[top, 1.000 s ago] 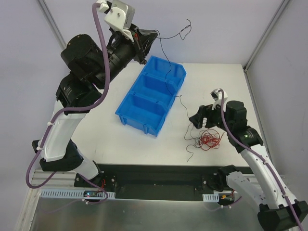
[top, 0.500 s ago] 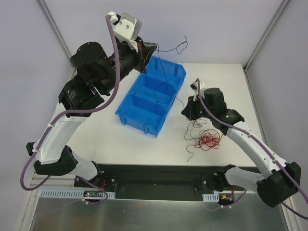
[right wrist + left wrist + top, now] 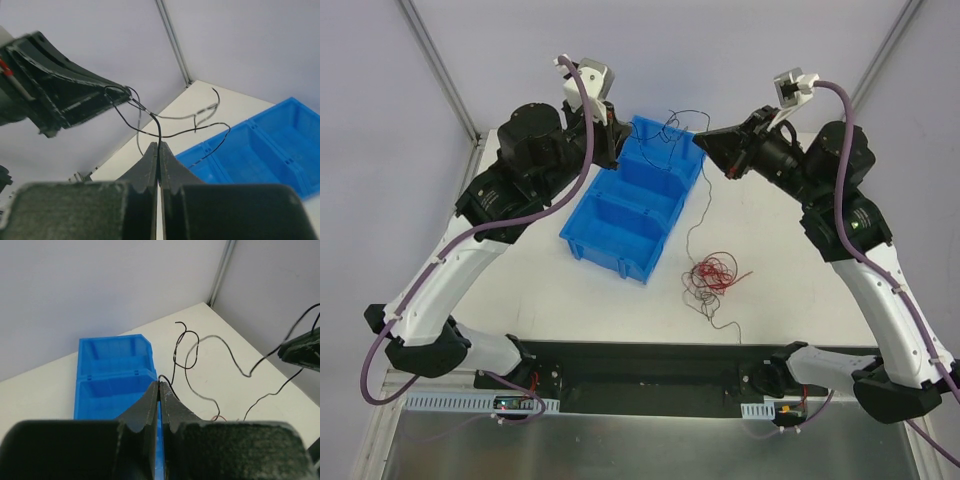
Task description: Untangle the cables
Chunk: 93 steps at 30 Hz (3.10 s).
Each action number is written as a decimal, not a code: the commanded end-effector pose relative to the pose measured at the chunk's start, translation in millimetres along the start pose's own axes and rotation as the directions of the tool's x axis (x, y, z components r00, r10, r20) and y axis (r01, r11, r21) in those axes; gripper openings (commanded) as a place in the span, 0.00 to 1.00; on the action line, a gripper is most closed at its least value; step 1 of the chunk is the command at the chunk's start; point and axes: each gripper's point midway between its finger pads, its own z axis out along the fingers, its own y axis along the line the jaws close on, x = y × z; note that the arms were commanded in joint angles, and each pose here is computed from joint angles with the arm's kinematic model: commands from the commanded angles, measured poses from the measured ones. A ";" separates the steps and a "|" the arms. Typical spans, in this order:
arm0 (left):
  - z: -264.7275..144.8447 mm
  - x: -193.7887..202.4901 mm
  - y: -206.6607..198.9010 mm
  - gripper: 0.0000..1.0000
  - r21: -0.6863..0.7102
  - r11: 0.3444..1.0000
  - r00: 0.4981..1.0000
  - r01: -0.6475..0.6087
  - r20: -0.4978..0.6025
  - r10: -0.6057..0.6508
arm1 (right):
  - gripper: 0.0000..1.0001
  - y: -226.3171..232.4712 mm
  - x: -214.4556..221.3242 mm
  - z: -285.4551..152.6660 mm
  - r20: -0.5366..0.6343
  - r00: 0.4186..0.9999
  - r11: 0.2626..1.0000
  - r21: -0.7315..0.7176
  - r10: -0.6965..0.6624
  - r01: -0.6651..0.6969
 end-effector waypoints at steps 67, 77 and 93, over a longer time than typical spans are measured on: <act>13.6 61.4 -151.6 0.23 0.764 0.607 0.962 0.218 -0.062 -0.267 | 0.00 15.0 19.2 -32.2 0.010 0.898 0.897 0.037 0.440 -0.440; 5.9 53.5 -149.4 0.00 0.760 0.614 0.960 0.212 -0.046 -0.275 | 0.35 3.9 28.2 -42.3 0.025 0.911 0.907 0.095 0.411 -0.411; -31.8 17.3 -126.5 0.00 0.694 0.703 0.975 0.155 0.010 -0.224 | 0.81 -126.2 191.6 -93.3 -0.120 0.685 0.603 0.598 0.719 -0.529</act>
